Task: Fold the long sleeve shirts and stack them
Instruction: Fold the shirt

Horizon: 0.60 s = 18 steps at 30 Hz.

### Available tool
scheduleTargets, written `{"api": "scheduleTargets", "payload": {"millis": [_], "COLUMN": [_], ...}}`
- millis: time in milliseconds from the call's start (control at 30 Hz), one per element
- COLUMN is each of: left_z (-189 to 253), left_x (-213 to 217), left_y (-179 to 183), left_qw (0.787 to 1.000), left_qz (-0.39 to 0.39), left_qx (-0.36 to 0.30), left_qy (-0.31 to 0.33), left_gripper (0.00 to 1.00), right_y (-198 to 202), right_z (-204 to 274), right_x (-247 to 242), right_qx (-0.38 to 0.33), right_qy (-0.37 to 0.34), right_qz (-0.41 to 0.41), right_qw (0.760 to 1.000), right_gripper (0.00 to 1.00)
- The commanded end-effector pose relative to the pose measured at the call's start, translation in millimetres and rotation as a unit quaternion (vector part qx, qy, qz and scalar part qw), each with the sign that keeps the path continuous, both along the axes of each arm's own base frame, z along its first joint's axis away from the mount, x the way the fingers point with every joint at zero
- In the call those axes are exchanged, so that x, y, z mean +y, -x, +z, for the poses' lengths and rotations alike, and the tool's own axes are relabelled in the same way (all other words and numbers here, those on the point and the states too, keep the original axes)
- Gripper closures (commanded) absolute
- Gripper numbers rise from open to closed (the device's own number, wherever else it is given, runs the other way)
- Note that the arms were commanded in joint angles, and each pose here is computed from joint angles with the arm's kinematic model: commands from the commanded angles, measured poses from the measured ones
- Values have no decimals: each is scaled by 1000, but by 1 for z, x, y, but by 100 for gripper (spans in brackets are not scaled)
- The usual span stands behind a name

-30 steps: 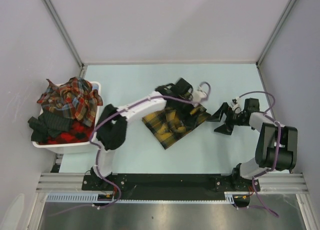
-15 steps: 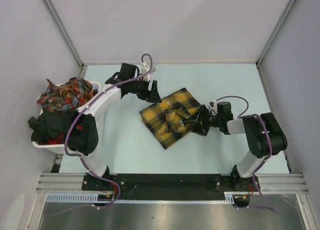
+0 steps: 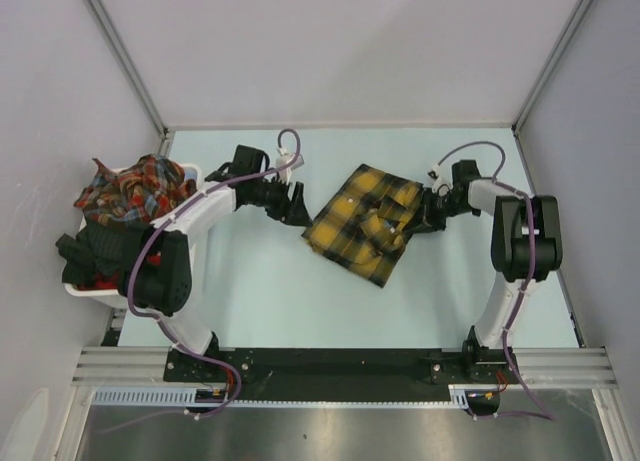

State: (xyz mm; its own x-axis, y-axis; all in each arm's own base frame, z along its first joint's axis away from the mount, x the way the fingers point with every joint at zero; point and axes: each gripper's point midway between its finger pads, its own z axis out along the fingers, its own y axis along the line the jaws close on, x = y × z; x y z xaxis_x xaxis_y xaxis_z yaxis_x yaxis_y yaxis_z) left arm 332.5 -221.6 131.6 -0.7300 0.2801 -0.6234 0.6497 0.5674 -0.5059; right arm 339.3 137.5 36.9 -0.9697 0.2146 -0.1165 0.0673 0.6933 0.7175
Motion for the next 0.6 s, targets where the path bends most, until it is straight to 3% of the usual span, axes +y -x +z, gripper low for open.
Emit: {"api": "scheduleTargets", "payload": {"millis": [0, 33, 67, 167, 333, 400, 433, 533, 567], "left_z": [-18, -16, -17, -22, -57, -64, -69, -82, -81], "left_x": [-19, -26, -30, -46, -65, -71, -71, -78, -86], "left_y": [13, 7, 3, -15, -30, -29, -27, -1, 26], "left_qw": [999, 998, 998, 996, 993, 991, 990, 983, 976], "left_qz": [-42, -37, -32, -6, 16, 19, 20, -7, -41], "left_qx": [19, 21, 24, 50, 103, 120, 132, 175, 200], "left_qy": [26, 41, 49, 68, 53, 48, 48, 60, 75], "left_gripper": [31, 32, 31, 33, 32, 35, 40, 72, 89], "right_y": [4, -25, -20, -61, -76, -78, -78, -86, -88], "right_z": [-16, -3, -27, -29, -38, -41, -42, -46, -47], "right_x": [-35, -37, -42, -57, -45, -43, -43, -42, -41], "right_qx": [-13, -45, 4, -24, -22, -26, -25, -34, -35], "right_qy": [80, 88, 90, 101, 74, 76, 75, 80, 80], "right_qz": [194, 213, 228, 224, 227, 230, 230, 227, 225], "right_qw": [978, 972, 970, 969, 971, 970, 970, 970, 970], "right_gripper": [100, 100, 100, 100, 100, 100, 100, 100, 100]}}
